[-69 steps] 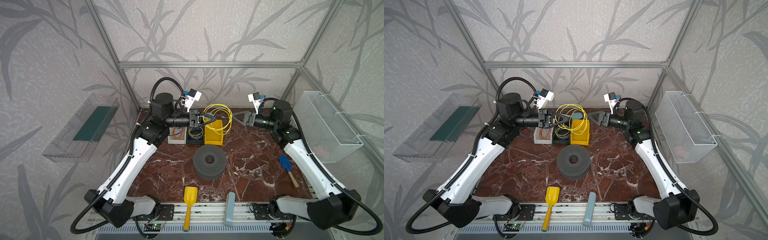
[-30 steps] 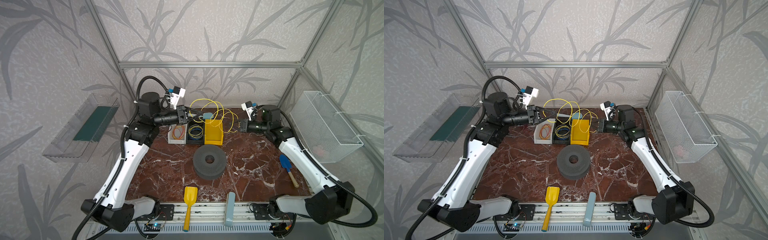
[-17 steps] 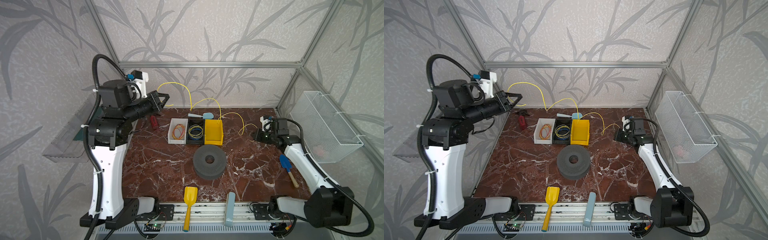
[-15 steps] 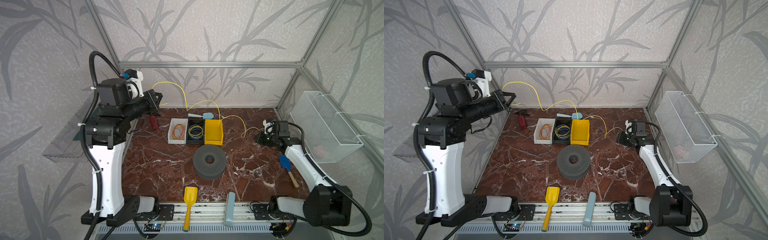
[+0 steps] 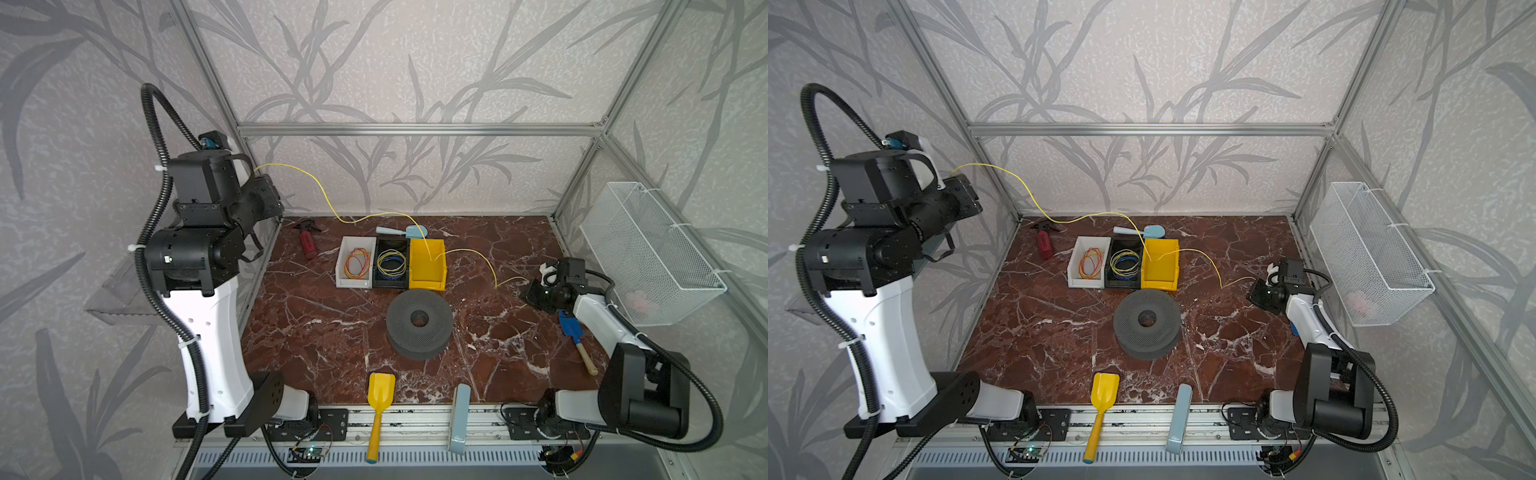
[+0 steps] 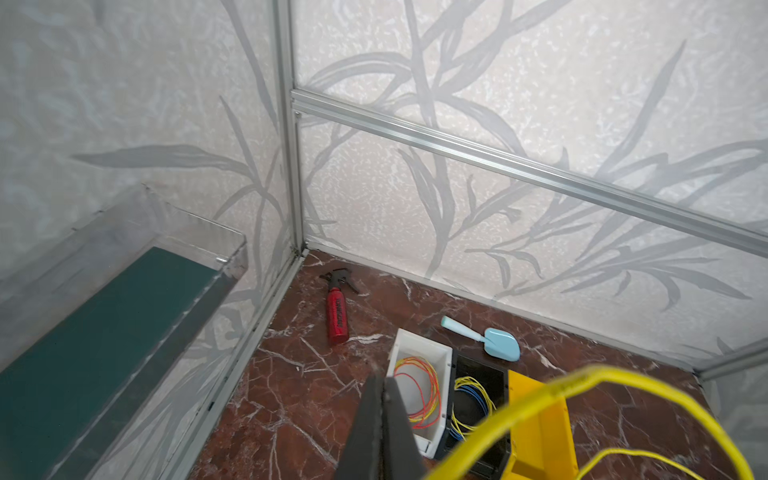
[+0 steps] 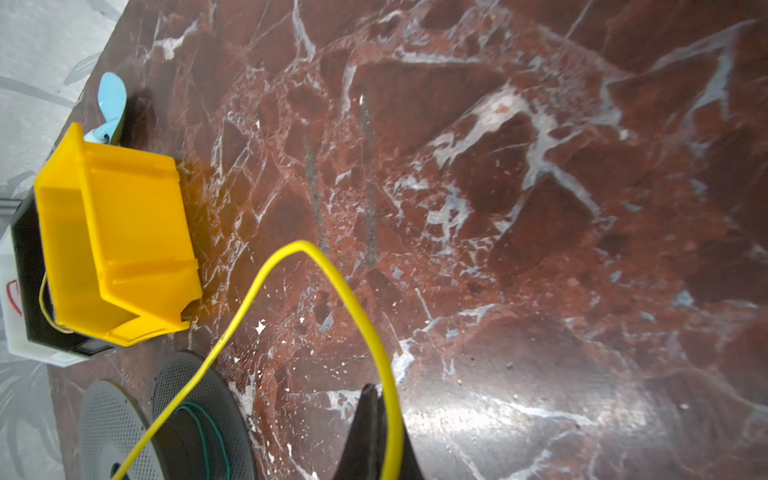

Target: Wrap the cables

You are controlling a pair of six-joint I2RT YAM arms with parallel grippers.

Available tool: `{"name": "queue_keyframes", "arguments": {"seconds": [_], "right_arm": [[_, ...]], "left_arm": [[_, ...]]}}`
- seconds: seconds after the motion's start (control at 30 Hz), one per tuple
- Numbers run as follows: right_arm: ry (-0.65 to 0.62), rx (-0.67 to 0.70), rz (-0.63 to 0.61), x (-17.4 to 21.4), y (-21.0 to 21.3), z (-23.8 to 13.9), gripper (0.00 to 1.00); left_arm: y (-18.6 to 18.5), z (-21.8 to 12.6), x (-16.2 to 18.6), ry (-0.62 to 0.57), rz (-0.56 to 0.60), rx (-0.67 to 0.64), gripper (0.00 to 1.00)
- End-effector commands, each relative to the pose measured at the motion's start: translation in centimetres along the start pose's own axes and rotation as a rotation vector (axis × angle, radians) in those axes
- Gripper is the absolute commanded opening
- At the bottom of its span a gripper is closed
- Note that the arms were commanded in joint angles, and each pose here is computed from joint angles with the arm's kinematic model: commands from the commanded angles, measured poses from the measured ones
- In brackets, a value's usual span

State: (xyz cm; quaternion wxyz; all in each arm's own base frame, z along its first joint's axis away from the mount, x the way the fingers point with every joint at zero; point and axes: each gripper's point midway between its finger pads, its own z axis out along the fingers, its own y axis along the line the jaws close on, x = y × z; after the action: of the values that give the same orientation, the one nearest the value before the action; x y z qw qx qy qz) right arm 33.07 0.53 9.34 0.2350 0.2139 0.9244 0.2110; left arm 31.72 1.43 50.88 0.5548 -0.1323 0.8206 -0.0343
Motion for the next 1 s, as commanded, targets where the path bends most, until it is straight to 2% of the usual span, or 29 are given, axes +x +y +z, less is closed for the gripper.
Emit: {"name": "queue_keyframes", "arguments": {"seconds": [0.0,0.07,0.17,0.3,0.37,0.53,0.73,0.87,0.97], "right_arm": [[0.021,-0.081,-0.048,-0.5,2.2,-0.3,0.00],[0.029,-0.107,-0.065,-0.4,3.4,-0.6,0.01],[0.029,-0.150,-0.115,-0.4,5.4,-1.5,0.19],[-0.007,-0.190,-0.160,-1.1,7.5,-3.6,0.52],[-0.042,-0.200,-0.175,-1.5,8.2,-4.9,0.62],[-0.132,-0.291,-0.253,-2.0,11.8,-8.8,0.70],[-0.157,-0.538,-0.476,1.1,21.0,-13.6,0.82],[-0.117,-0.656,-0.582,4.4,25.6,-13.8,0.86],[-0.070,-0.688,-0.645,6.2,28.2,-12.5,0.88]], "left_arm": [[-4.6,2.6,3.7,0.113,0.063,0.149,0.00],[-6.6,2.7,5.2,0.151,0.108,0.185,0.00],[-8.4,2.7,6.3,0.189,0.106,0.241,0.00],[-9.5,2.3,7.0,0.201,0.103,0.275,0.00],[-9.8,2.4,7.6,0.211,0.098,0.286,0.00],[-11.6,2.5,9.4,0.261,0.077,0.342,0.00],[-12.8,2.0,9.3,0.258,0.051,0.380,0.00],[-13.2,1.8,9.0,0.252,0.047,0.393,0.00],[-13.4,1.7,9.0,0.255,0.047,0.401,0.00]]}}
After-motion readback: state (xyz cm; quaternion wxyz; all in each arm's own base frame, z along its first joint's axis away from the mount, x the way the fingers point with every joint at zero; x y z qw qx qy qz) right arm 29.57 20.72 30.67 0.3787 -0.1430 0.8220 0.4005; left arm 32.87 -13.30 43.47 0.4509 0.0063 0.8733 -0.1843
